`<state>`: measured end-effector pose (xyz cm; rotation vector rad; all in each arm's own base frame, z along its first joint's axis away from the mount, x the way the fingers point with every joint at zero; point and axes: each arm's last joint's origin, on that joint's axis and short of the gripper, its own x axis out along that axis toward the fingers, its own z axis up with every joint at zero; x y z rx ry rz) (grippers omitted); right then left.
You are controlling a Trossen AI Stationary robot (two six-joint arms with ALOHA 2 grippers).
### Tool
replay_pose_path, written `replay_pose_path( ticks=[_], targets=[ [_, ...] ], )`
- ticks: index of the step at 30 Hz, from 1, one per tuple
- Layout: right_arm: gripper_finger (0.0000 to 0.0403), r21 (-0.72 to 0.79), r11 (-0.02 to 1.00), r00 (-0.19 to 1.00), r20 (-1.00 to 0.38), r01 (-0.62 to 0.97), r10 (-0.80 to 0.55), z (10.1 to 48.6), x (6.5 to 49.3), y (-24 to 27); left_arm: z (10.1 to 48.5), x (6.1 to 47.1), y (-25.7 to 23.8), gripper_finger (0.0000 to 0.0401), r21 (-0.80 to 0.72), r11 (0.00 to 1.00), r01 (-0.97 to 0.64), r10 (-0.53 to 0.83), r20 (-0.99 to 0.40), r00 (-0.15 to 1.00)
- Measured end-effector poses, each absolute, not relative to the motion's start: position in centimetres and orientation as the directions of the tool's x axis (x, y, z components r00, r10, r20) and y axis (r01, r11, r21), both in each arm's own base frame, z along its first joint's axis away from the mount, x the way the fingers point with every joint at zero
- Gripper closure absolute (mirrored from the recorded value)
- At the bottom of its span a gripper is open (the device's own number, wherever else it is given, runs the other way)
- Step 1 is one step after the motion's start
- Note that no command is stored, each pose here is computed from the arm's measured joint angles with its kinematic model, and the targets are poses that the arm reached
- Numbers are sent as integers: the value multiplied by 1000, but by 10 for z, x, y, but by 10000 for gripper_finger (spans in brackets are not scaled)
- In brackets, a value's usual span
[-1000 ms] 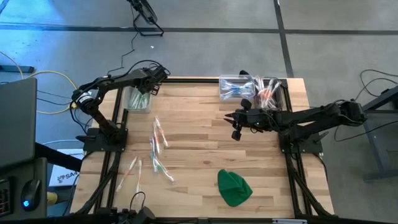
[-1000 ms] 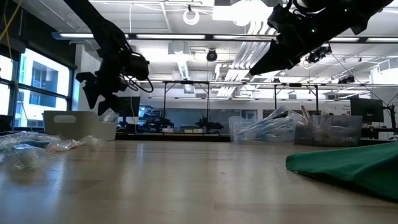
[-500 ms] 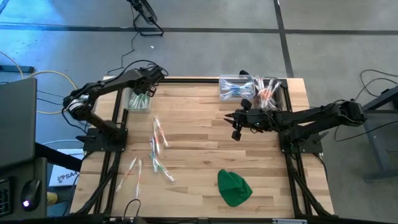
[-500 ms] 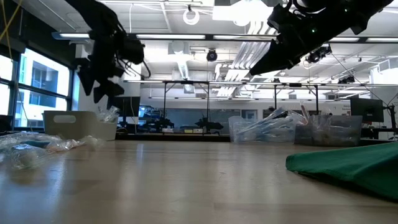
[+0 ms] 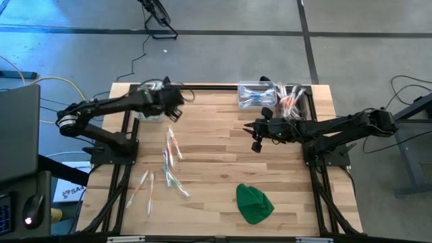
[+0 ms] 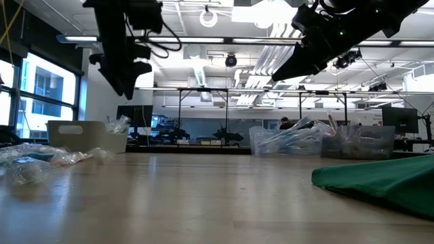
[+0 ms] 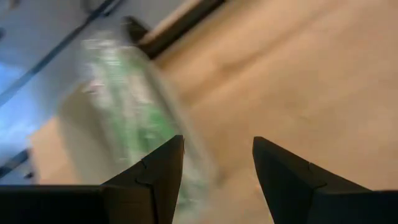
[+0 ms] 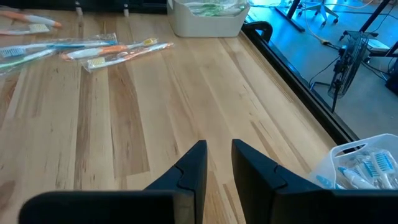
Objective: Pick & Place Toothbrushes
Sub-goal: Put the blue toothbrush into the transparent bin
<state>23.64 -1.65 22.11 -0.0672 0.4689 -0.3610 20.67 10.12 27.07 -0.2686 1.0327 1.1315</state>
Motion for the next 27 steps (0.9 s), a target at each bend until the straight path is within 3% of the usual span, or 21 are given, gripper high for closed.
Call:
replay_pose_path(
  ticks=[9,14,21,27],
  targets=[
    [337,-100,933,839,-411,346,-355,223,237,-16,270,228,27,214,207,644,-736,537,-808,243],
    [337,-97,933,840,-410,347,-355,223,237,-16,269,230,-9,214,120,745,-656,423,-846,326],
    [337,-105,934,869,-344,341,-356,230,240,-17,268,228,-45,214,-91,746,-660,232,-893,385],
    [337,-80,934,893,-276,348,-357,237,243,-17,268,226,-66,214,-166,747,-644,172,-888,427]
  ],
)
